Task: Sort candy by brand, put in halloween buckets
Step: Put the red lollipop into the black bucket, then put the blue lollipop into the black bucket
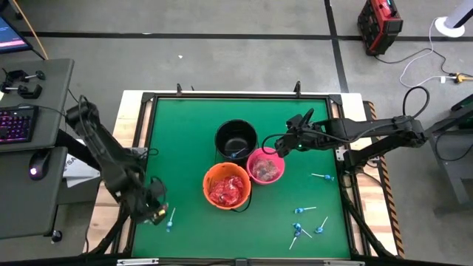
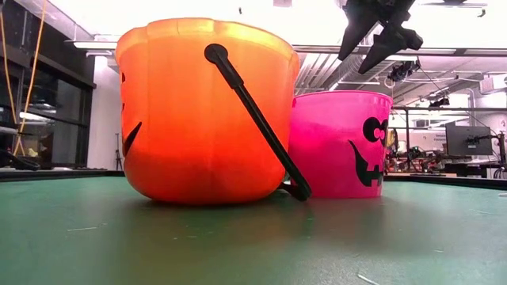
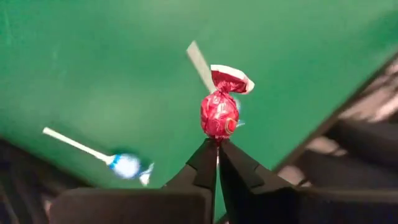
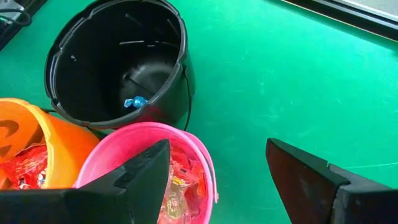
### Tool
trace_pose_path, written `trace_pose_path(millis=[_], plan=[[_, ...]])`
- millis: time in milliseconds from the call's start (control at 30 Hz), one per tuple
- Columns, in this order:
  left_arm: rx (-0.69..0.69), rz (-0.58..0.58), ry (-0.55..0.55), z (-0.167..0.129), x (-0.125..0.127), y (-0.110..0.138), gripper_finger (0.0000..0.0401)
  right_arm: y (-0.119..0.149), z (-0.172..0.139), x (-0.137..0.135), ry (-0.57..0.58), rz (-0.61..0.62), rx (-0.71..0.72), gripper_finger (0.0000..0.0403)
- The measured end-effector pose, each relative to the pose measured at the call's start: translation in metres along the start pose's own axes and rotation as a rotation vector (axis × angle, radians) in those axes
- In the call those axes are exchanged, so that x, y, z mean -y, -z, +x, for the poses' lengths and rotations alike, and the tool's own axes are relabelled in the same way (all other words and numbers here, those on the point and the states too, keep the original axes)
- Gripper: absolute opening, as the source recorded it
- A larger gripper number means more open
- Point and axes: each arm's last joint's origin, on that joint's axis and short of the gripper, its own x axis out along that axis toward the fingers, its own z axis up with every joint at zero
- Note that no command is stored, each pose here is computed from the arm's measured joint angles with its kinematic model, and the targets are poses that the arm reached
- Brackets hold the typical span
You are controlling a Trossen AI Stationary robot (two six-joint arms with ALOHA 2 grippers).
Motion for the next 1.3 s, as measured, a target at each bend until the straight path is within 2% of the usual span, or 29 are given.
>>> trace_pose_path(millis=[167,333,600,700,800,900,1033,1133,1300], plan=[[0.173,0.008,0.171,-0.029,-0.002,-0.022,0.0001,0.000,0.000,0.000,0.000,0.002,0.000,0.0259],[0.344,0.050,0.254,-0.040,0.005,-0.058,0.0000,-0.002,0.000,-0.002,-0.019,0.016,0.015,0.0259],[0.702,0.179,0.365,-0.046,0.029,-0.143,0.0000,-0.014,-0.002,-0.016,-0.141,0.103,0.149,0.0259],[0.870,0.201,0.396,-0.054,0.031,-0.179,0.0000,-0.019,-0.004,-0.021,-0.183,0.136,0.206,0.0259],[0.982,0.207,0.402,-0.059,0.026,-0.209,0.0000,-0.021,-0.005,-0.023,-0.210,0.154,0.230,0.0259],[1.019,0.226,0.391,-0.059,0.019,-0.230,0.0000,-0.022,-0.005,-0.023,-0.210,0.155,0.232,0.0259],[0.990,0.251,0.365,-0.052,0.010,-0.246,0.0011,-0.021,-0.005,-0.023,-0.206,0.153,0.230,0.0259],[0.953,0.300,0.363,-0.047,0.009,-0.250,0.0043,-0.021,-0.005,-0.022,-0.202,0.150,0.227,0.0259],[0.921,0.312,0.367,-0.043,0.009,-0.250,0.0129,-0.020,-0.006,-0.021,-0.217,0.136,0.204,0.0259]])
